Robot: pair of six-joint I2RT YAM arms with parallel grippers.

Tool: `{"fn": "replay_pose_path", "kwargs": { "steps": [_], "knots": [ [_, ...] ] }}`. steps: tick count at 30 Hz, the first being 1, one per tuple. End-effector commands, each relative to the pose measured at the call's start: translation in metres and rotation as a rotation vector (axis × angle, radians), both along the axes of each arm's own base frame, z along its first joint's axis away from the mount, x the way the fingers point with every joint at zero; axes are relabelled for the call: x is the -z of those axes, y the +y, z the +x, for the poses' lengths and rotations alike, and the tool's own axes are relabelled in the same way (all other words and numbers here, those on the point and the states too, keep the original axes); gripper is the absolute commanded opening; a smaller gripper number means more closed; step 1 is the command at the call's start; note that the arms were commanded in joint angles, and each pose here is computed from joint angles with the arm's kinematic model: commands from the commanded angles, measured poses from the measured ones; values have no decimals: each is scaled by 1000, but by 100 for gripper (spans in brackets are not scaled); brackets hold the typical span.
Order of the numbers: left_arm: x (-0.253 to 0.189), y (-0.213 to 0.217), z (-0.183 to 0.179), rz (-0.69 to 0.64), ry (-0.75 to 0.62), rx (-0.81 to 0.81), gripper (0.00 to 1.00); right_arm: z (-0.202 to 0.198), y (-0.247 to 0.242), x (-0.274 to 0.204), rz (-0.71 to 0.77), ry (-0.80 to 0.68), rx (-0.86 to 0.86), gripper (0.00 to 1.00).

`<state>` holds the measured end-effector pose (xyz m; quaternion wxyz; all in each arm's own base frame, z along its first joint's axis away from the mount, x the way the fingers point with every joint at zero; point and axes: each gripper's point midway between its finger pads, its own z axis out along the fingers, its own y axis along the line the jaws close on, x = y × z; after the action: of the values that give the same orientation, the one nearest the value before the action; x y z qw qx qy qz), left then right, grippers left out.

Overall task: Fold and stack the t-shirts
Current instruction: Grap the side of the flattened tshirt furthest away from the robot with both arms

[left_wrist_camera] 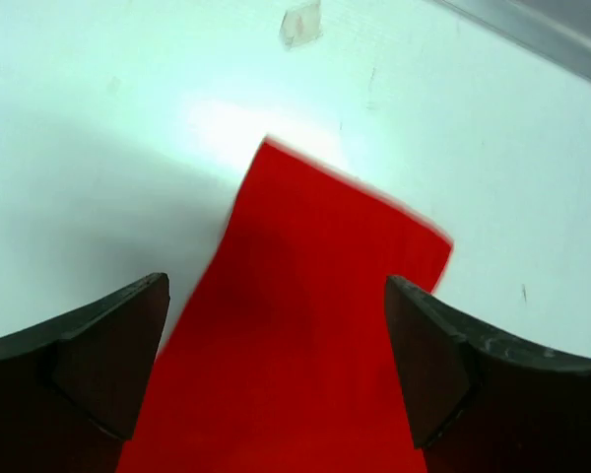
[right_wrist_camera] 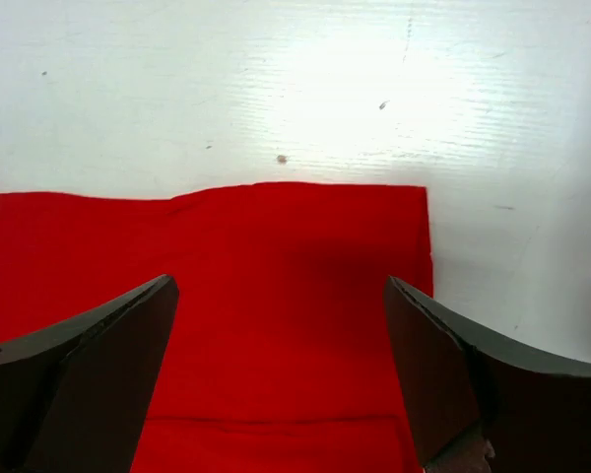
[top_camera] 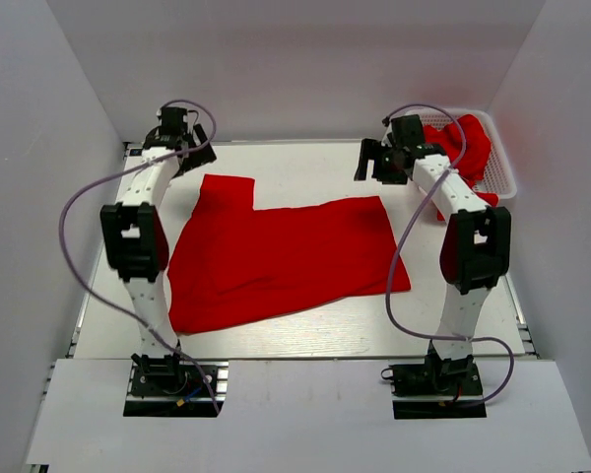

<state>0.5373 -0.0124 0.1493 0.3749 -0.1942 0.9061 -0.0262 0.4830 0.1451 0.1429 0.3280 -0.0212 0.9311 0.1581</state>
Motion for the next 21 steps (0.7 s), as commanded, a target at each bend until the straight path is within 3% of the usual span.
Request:
{"fn": "replay_pose_path", "kwargs": {
  "steps": [1,3,10,17,21],
  "knots": [
    [25,-4,35,28,39,74,100,20,-7,-14,-39,-51,13,90],
    [22,-7,58,26,-12,92,100,24,-7,-10,-41,-51,9,90],
    [62,-10,88,34,-51,131,100,32,-12,3,-66,-41,21,90],
    [106,-4,85,64,26,116,100,37,-5,20,-39,-10,-3,90],
    [120,1,78,147,77,131,100,40,0,25,-25,-4,-14,90]
  ]
}}
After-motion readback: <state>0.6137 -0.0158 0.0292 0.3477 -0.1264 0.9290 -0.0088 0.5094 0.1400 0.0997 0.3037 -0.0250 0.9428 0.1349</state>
